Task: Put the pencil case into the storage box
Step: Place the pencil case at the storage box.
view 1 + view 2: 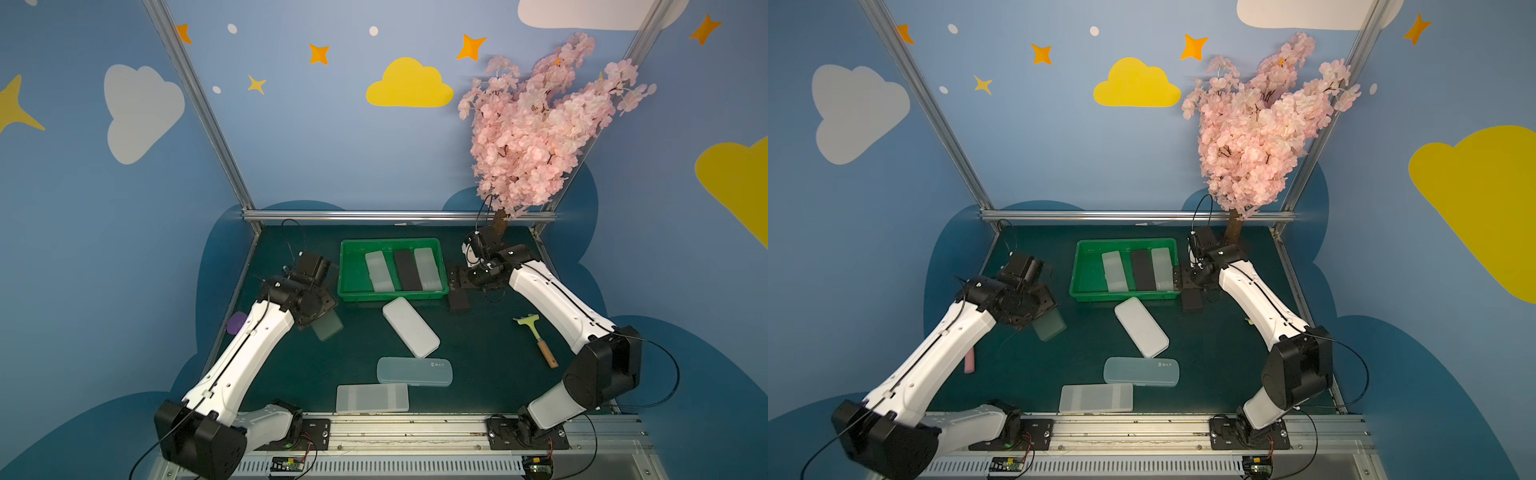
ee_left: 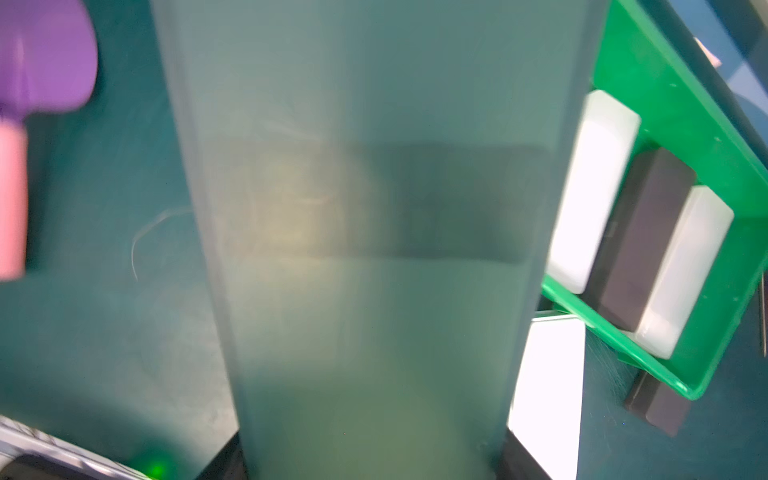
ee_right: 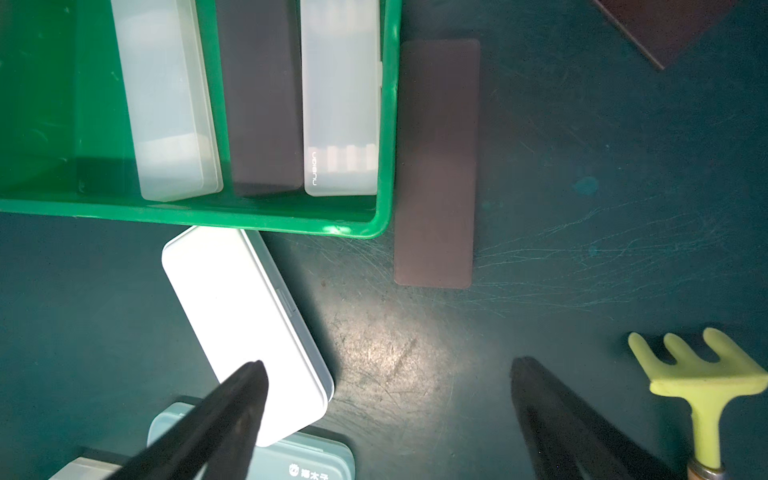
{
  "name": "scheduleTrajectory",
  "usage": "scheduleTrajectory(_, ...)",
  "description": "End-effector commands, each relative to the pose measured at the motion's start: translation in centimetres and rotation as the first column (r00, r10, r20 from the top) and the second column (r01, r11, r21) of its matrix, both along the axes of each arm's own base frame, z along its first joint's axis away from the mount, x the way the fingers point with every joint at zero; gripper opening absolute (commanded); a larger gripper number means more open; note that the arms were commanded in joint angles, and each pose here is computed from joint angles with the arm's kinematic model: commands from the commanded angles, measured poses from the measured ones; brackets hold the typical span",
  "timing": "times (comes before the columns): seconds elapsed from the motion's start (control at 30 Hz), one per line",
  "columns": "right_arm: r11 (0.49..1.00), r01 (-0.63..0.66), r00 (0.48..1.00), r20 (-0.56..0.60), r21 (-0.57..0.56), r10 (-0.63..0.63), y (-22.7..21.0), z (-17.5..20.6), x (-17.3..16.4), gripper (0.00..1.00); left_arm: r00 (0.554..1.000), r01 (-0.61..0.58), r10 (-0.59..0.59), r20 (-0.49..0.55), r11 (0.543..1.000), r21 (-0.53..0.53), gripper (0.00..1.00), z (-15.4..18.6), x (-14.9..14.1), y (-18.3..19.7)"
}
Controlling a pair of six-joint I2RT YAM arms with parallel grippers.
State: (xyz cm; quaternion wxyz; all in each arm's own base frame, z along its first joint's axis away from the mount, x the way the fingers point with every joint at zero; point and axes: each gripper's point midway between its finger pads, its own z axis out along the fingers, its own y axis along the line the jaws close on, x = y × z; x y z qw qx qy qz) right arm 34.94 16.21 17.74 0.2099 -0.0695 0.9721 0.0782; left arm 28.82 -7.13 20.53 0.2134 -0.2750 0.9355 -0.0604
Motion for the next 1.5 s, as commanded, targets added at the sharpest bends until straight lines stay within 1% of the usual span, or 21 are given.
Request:
scheduleTrajectory(0.0, 1.000, -0.001, 1.000, -0.004, 0.020, 0.001, 0.7, 0.2, 0.4, 0.95, 0.975, 0.219, -0.220, 0.017, 0.975, 0.030, 0.58, 1.6, 3.6, -2.4)
scheduleTrajectory(0.07, 1.000, -0.003, 1.000, -0.004, 0.022, 0.003, 0.9, 0.2, 0.5, 0.95, 0.961, 0.273, -0.275, 0.045, 0.961, 0.035, 0.57, 2.4, 5.9, -3.7)
scheduleTrajectory(0.17, 1.000, -0.008, 1.000, -0.010, 0.027, 0.009, 1.1, 0.1, 0.6, 0.95, 0.940, 0.338, -0.340, 0.044, 0.940, 0.040, 0.57, 2.3, 9.0, -5.4)
scheduleTrajectory(0.27, 0.999, -0.011, 1.000, -0.018, 0.032, 0.011, 1.3, -0.1, 0.6, 0.95, 0.915, 0.400, -0.403, 0.021, 0.914, 0.070, 0.58, 1.0, 11.7, -7.0)
scheduleTrajectory(0.33, 0.999, -0.010, 1.000, -0.024, 0.037, 0.011, 1.5, -0.3, 0.7, 0.95, 0.902, 0.431, -0.432, 0.000, 0.898, 0.087, 0.58, -0.5, 13.7, -8.0)
scheduleTrajectory(0.43, 0.999, -0.013, 0.999, -0.034, 0.038, 0.014, 1.7, -0.6, 0.7, 0.95, 0.888, 0.460, -0.459, -0.035, 0.880, 0.122, 0.59, -2.1, 16.3, -9.1)
scheduleTrajectory(0.53, 0.999, -0.014, 0.999, -0.031, 0.034, 0.015, 1.7, -0.6, 1.0, 0.95, 0.882, 0.472, -0.464, -0.088, 0.866, 0.166, 0.58, -3.7, 18.4, -9.2)
scheduleTrajectory(0.63, 0.999, 0.000, 1.000, -0.029, 0.042, 0.002, 1.8, -0.6, 1.1, 0.95, 0.876, 0.483, -0.464, -0.132, 0.851, 0.208, 0.58, -5.2, 20.2, -9.0)
scheduleTrajectory(0.73, 0.999, 0.009, 0.999, -0.034, 0.054, -0.007, 2.0, -0.7, 1.2, 0.95, 0.870, 0.492, -0.467, -0.158, 0.840, 0.226, 0.58, -6.5, 21.6, -8.7)
scheduleTrajectory(0.87, 0.999, 0.010, 0.999, -0.034, 0.049, -0.009, 1.9, -0.8, 1.2, 0.95, 0.871, 0.486, -0.451, -0.195, 0.847, 0.213, 0.58, -8.0, 22.2, -8.0)
scheduleTrajectory(1.07, 0.999, 0.020, 0.999, -0.045, 0.045, -0.018, 1.7, -1.2, 1.0, 0.95, 0.861, 0.487, -0.439, -0.257, 0.856, 0.171, 0.58, -10.6, 20.8, -7.9)
scheduleTrajectory(1.23, 0.998, 0.013, 0.999, -0.051, 0.061, -0.010, 2.0, -1.4, 0.7, 0.95, 0.874, 0.454, -0.411, -0.261, 0.880, 0.135, 0.58, -12.6, 20.3, -7.7)
scheduleTrajectory(1.47, 0.999, 0.022, 0.999, -0.049, 0.048, -0.019, 1.6, -1.5, 0.5, 0.95, 0.880, 0.430, -0.379, -0.285, 0.891, 0.142, 0.58, -14.1, 20.6, -7.1)
